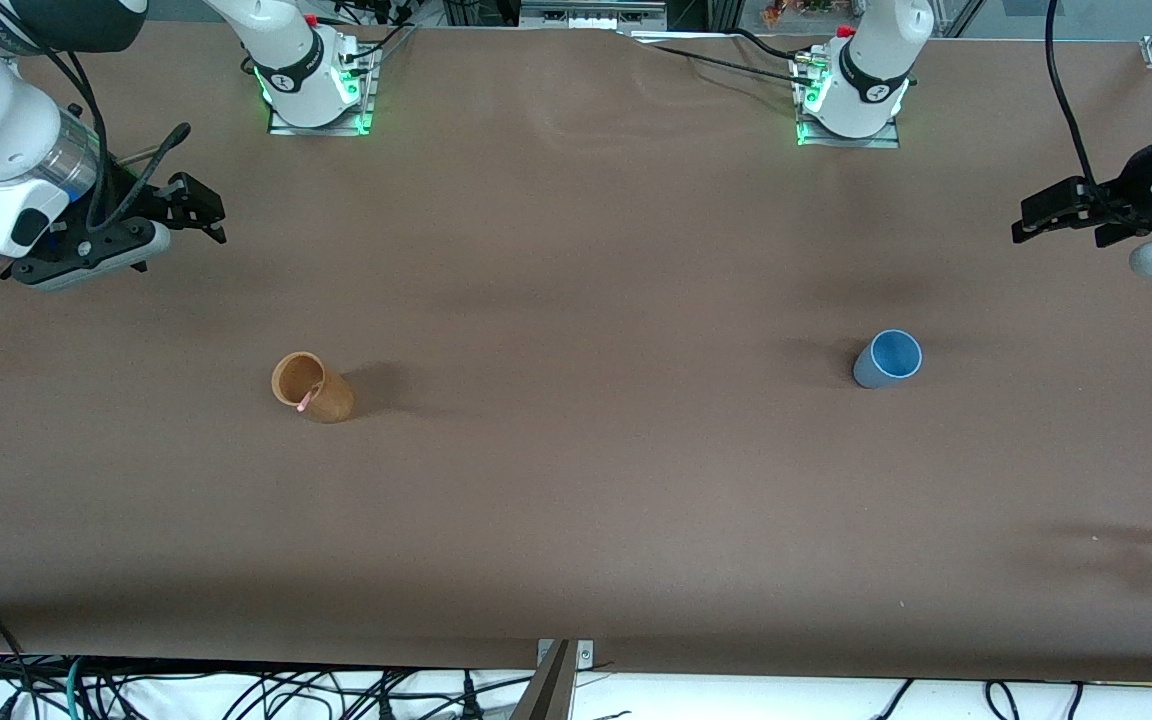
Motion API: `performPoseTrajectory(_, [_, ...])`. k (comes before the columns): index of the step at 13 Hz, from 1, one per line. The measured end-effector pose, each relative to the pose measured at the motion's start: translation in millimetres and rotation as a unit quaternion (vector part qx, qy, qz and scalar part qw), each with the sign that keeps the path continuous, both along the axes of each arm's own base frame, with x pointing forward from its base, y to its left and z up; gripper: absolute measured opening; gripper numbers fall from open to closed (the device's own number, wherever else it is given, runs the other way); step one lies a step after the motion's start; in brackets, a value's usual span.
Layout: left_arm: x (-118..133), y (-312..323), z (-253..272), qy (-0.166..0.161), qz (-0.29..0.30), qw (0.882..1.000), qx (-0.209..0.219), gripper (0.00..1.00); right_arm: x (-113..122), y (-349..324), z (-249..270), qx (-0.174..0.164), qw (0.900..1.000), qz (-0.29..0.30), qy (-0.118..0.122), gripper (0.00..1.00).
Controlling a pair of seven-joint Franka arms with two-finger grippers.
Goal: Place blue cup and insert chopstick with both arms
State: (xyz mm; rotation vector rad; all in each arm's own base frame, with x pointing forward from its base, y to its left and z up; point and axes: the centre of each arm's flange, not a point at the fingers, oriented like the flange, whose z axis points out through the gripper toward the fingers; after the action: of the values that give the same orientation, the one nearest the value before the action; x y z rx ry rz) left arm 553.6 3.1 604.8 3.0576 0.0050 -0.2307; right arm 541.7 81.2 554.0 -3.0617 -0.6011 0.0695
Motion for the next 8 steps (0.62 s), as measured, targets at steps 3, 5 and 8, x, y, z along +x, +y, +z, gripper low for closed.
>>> performPoseTrajectory(3, [0.3, -0.2, -0.5, 0.0, 0.0, 1.0, 0.0, 1.0, 0.2, 0.0, 1.1, 0.0, 1.0, -0.003, -0.002, 1.0])
performPoseTrajectory(5, [0.5, -0.3, -0.9, 0.001, 0.0, 1.0, 0.0, 1.0, 0.3, 0.1, 2.2, 0.0, 1.0, -0.003, -0.003, 1.0])
performPoseTrajectory(8, [0.7, -0.5, -1.2, 0.001, 0.0, 1.0, 0.0, 1.0, 0.3, 0.1, 2.1, 0.0, 1.0, -0.003, -0.003, 1.0])
